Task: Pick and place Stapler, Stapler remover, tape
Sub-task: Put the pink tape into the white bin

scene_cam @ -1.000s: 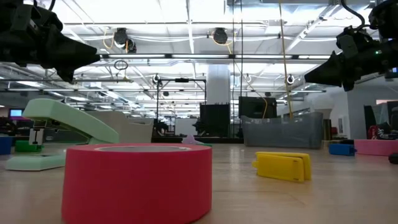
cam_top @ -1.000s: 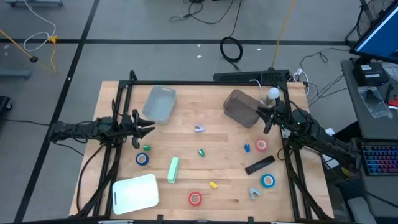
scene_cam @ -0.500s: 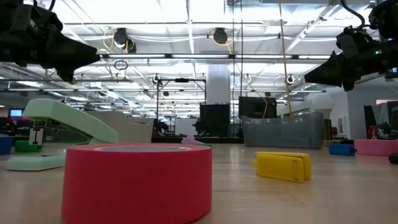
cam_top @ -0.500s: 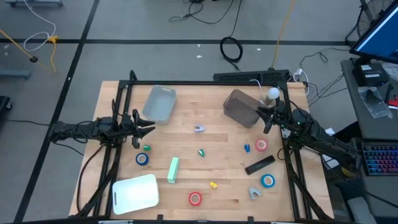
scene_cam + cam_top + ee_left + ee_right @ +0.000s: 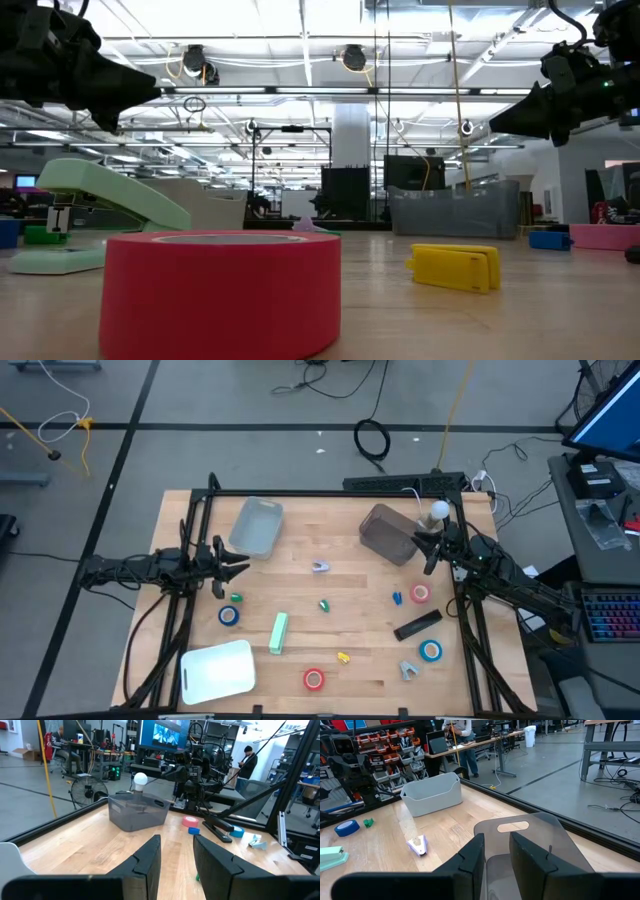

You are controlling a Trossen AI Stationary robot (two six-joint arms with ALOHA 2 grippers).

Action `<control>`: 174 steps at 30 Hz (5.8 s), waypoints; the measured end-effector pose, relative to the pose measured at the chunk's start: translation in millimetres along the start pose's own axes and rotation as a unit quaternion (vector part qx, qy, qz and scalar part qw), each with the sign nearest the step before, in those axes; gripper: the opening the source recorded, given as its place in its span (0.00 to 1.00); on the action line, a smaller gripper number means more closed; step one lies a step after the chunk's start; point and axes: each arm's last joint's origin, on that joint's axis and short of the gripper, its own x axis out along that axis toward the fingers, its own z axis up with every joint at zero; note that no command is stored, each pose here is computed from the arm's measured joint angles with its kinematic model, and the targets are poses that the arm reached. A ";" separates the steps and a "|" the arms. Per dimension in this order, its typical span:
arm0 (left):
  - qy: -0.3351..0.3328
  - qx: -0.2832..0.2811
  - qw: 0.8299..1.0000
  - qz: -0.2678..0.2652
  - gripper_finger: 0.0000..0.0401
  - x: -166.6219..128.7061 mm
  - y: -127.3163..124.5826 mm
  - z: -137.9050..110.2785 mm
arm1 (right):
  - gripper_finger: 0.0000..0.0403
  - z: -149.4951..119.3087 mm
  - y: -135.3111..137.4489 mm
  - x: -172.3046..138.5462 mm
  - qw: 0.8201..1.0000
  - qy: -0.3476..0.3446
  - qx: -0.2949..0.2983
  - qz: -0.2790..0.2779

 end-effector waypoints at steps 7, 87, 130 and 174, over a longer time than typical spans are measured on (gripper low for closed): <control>-0.005 0.002 1.000 0.000 0.30 0.1 -0.1 0.6 | 0.21 0.2 0.0 0.0 1.000 -0.001 0.000 0.000; -0.006 0.000 1.000 0.000 0.30 -0.1 -0.2 1.6 | 0.21 48.2 32.3 4.0 0.754 0.648 0.063 -0.085; 0.004 0.015 1.000 0.000 0.30 -0.1 0.1 -0.2 | 0.49 1.7 42.0 28.8 0.720 0.582 0.350 -0.140; 0.005 0.015 1.000 -0.001 0.30 -0.1 0.0 -0.4 | 0.49 -39.3 46.7 59.2 0.712 0.590 0.334 -0.184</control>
